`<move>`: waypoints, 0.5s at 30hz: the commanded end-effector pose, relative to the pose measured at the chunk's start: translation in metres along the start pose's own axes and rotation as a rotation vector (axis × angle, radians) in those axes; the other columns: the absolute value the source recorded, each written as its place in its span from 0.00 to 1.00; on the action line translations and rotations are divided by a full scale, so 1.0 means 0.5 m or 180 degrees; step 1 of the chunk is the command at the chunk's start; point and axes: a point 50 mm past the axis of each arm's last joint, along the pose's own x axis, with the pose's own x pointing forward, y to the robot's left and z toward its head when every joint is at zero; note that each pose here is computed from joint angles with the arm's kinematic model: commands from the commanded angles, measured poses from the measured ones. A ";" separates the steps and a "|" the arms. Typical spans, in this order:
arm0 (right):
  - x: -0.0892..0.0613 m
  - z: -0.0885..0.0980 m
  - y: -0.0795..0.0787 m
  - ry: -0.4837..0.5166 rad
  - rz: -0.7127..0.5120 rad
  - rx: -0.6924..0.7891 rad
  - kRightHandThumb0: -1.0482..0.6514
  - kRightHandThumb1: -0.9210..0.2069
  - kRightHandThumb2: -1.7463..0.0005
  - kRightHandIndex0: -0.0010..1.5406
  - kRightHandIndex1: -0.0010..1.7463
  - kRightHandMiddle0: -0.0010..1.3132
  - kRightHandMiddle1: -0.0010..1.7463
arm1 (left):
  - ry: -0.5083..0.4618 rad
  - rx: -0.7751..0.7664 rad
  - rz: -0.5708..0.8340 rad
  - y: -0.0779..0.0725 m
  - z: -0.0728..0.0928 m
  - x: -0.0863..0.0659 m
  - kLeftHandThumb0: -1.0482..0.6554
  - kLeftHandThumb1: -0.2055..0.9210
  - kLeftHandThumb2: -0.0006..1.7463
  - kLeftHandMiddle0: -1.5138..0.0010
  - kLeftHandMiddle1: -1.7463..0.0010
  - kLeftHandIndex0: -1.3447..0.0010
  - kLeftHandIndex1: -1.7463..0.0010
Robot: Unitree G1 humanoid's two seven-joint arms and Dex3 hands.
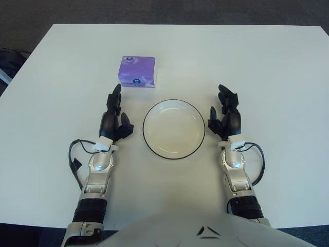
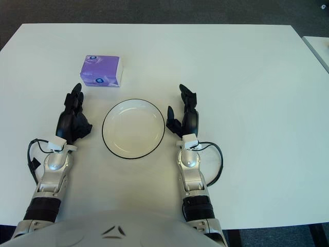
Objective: Put the tissue paper into the plate.
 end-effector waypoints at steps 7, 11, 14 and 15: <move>-0.050 -0.067 -0.011 0.0630 -0.0061 -0.0148 0.24 0.00 0.63 0.12 0.29 0.00 0.40 | 0.0409 0.0036 -0.0040 0.002 -0.049 -0.044 0.08 1.00 0.63 0.92 1.00 1.00 0.84; -0.050 -0.069 -0.008 0.0651 -0.0057 -0.0160 0.24 0.00 0.64 0.12 0.29 0.00 0.39 | 0.0417 0.0046 0.0000 0.012 -0.048 -0.043 0.10 1.00 0.63 0.92 1.00 1.00 0.84; -0.050 -0.070 -0.006 0.0658 -0.0056 -0.0167 0.23 0.00 0.64 0.12 0.29 0.00 0.39 | 0.0418 0.0061 0.0012 0.018 -0.047 -0.043 0.10 1.00 0.63 0.91 1.00 1.00 0.84; -0.050 -0.071 -0.005 0.0665 -0.0056 -0.0171 0.23 0.00 0.64 0.12 0.29 0.00 0.39 | 0.0414 0.0077 0.0023 0.022 -0.046 -0.042 0.10 1.00 0.63 0.91 1.00 1.00 0.84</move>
